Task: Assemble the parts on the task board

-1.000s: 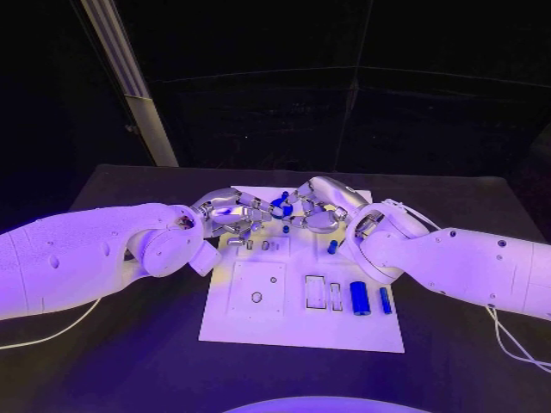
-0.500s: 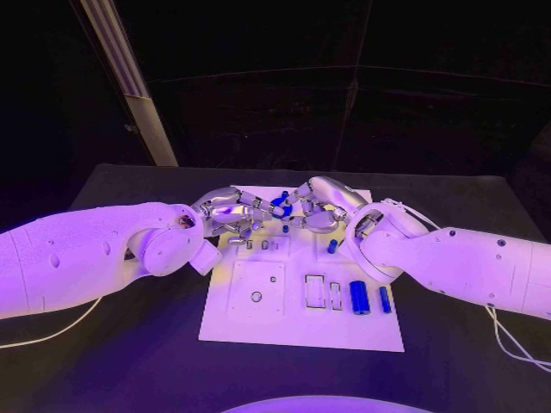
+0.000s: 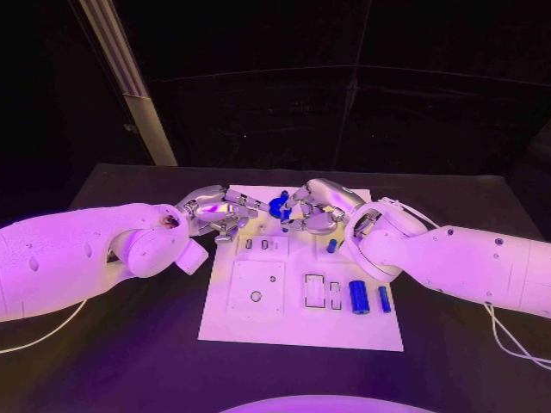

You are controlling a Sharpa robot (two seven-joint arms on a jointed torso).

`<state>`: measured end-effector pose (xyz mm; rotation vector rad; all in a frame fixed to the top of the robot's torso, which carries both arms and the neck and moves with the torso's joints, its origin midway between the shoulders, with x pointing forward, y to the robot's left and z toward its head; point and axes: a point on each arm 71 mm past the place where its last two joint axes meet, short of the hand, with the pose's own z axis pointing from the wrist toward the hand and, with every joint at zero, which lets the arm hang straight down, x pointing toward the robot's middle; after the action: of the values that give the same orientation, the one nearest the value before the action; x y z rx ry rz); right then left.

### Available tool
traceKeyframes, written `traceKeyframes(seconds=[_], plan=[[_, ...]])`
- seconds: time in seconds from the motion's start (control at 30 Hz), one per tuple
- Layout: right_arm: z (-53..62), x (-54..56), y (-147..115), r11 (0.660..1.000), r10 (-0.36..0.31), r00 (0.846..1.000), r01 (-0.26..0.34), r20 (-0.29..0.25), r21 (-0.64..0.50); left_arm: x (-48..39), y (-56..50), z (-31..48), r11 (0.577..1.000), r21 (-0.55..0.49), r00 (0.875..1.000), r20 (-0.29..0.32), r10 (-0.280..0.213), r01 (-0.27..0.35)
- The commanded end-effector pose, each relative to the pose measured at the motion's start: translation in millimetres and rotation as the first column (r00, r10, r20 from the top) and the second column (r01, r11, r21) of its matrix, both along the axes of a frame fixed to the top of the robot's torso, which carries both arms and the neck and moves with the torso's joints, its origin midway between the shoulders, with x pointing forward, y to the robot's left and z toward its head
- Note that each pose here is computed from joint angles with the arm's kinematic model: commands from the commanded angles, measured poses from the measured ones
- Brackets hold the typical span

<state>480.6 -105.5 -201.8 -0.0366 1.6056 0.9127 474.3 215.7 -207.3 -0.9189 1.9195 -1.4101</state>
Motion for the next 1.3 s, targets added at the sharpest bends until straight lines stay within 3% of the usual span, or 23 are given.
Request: traceKeyframes(seconds=[0.03, 0.37, 0.5, 0.73, 1.3], plan=[[-4.2, 0.0, 5.1, 0.995, 0.032, 0.999, -0.033, -0.018, -0.096, 2.8, 6.7, 8.1, 0.998, -0.046, 0.997, 0.062, 0.045, -0.042], [-10.7, 1.6, 20.2, 0.982, 0.069, 0.998, -0.070, -0.007, -0.176, 7.9, 21.9, 17.4, 0.974, -0.154, 0.977, 0.106, 0.187, -0.169], [-16.1, 1.1, 25.0, 0.976, 0.080, 0.997, -0.080, -0.011, -0.202, 9.0, 24.3, 19.7, 0.963, -0.183, 0.969, 0.112, 0.221, -0.199], [-24.8, -0.6, 31.0, 0.965, 0.095, 0.995, -0.094, -0.007, -0.243, 8.8, 22.8, 21.9, 0.957, -0.205, 0.965, 0.118, 0.232, -0.205], [-32.8, -0.1, 39.3, 0.955, 0.093, 0.996, -0.088, 0.003, -0.283, 8.9, 18.8, 23.0, 0.957, -0.212, 0.966, 0.121, 0.228, -0.200]])
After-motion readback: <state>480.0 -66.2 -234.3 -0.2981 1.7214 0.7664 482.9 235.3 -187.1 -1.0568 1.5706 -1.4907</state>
